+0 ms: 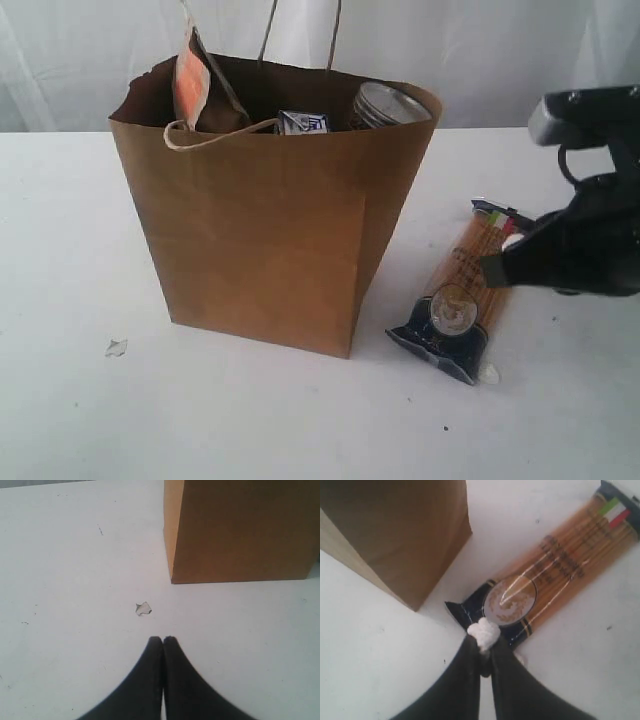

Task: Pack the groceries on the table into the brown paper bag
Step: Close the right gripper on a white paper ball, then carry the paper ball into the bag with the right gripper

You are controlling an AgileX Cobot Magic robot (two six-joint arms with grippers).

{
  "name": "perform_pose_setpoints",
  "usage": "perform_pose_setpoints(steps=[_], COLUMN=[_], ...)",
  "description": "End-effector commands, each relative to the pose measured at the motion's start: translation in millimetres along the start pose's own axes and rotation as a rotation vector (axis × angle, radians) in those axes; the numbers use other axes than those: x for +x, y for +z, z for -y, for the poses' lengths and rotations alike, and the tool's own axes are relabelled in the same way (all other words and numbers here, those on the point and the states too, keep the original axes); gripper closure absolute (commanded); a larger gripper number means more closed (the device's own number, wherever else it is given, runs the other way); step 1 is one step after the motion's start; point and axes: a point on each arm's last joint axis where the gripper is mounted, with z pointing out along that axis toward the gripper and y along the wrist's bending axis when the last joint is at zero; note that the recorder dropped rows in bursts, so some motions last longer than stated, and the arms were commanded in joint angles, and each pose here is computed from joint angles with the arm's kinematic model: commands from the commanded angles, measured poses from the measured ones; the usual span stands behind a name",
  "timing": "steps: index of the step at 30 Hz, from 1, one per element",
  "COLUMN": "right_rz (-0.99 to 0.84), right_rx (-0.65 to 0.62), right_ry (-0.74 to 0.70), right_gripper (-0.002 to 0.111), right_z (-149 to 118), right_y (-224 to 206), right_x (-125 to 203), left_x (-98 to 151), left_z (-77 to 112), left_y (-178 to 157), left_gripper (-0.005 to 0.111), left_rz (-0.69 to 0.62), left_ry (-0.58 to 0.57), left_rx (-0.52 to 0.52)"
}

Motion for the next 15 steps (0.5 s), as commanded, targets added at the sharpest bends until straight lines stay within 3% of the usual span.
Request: perform_pose_setpoints(steps=[1, 15], right_rz=[0.093, 0.224], right_rx=[-0.041, -0.14], right_ry=[-0.085, -0.272], right_gripper=[0.105, 0.105], right_z=[-14.5, -69.0], right_y=[-18.0, -21.0], right_x=[-26.4, -106.3], left_x=[1.5, 1.5], left_z=[-0.2, -0.2], left_y=[0.2, 0.2], left_gripper=[0.106, 0.106], left_rz=[-0.004, -0.004], left_ry=[-0.006, -0.006], left_rx=[0.0, 0.0])
